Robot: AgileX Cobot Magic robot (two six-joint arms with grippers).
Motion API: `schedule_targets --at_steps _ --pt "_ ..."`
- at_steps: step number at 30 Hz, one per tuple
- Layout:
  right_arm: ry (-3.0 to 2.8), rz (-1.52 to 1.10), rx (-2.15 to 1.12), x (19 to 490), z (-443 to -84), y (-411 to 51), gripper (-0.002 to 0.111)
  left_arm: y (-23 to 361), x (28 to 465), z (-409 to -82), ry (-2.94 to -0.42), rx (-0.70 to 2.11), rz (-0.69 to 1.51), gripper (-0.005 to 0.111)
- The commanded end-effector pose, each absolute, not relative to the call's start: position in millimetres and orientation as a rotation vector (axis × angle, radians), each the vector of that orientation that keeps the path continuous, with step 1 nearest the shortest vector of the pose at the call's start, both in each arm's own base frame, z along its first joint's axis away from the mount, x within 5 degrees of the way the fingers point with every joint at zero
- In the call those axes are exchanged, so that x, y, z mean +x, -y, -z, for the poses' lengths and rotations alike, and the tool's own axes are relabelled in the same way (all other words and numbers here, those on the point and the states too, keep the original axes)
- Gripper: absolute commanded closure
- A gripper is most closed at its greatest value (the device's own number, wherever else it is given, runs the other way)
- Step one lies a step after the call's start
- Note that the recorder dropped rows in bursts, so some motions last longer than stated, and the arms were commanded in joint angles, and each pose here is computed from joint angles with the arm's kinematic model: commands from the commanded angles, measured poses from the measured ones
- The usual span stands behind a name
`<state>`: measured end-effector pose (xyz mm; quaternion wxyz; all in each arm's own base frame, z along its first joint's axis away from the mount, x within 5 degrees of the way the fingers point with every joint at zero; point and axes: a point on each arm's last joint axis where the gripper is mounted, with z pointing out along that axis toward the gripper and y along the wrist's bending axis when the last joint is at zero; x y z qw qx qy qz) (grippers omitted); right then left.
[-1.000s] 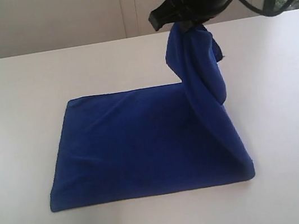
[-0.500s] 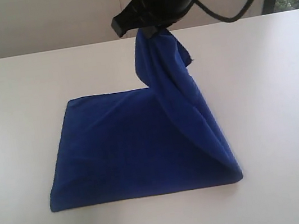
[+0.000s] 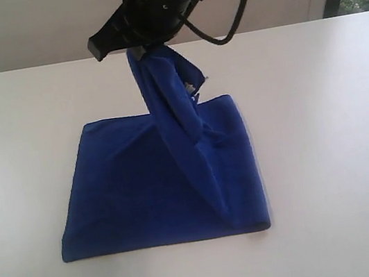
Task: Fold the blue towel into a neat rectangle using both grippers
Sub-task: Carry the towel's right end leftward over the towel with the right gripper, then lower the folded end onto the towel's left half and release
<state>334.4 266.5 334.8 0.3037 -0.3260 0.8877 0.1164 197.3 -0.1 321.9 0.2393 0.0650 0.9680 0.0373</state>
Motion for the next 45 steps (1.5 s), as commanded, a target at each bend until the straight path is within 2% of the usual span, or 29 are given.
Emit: schedule_targets --at_steps 1,6,11,21,34,37,45 --pt "-2.340 -0.337 -0.863 338.3 -336.1 -272.1 0.108 -0.1 195.5 -324.5 -2.646 0.167 -0.098 0.107" --pt "-2.367 -0.458 -0.884 342.4 -317.4 -286.3 0.108 -0.1 195.5 -324.5 -2.646 0.167 -0.098 0.107" --pt "-2.388 -0.719 -0.911 350.7 -272.9 -317.1 0.108 -0.1 195.5 -324.5 -2.646 0.167 -0.098 0.107" --pt "-2.412 -0.698 -0.956 353.8 -184.3 -362.0 0.108 -0.1 195.5 -324.5 -2.646 0.167 -0.098 0.107" --pt "-2.448 -0.696 -0.925 356.0 -144.4 -371.8 0.108 -0.1 195.5 -324.5 -2.646 0.167 -0.098 0.107" --pt "-2.455 -0.694 -0.927 355.9 -141.7 -371.9 0.102 -0.1 195.5 -324.5 -2.646 0.167 -0.098 0.107" --pt "-2.458 -0.698 -0.927 355.5 -142.3 -371.8 0.071 -0.1 195.5 -324.5 -2.646 0.167 -0.098 0.107"
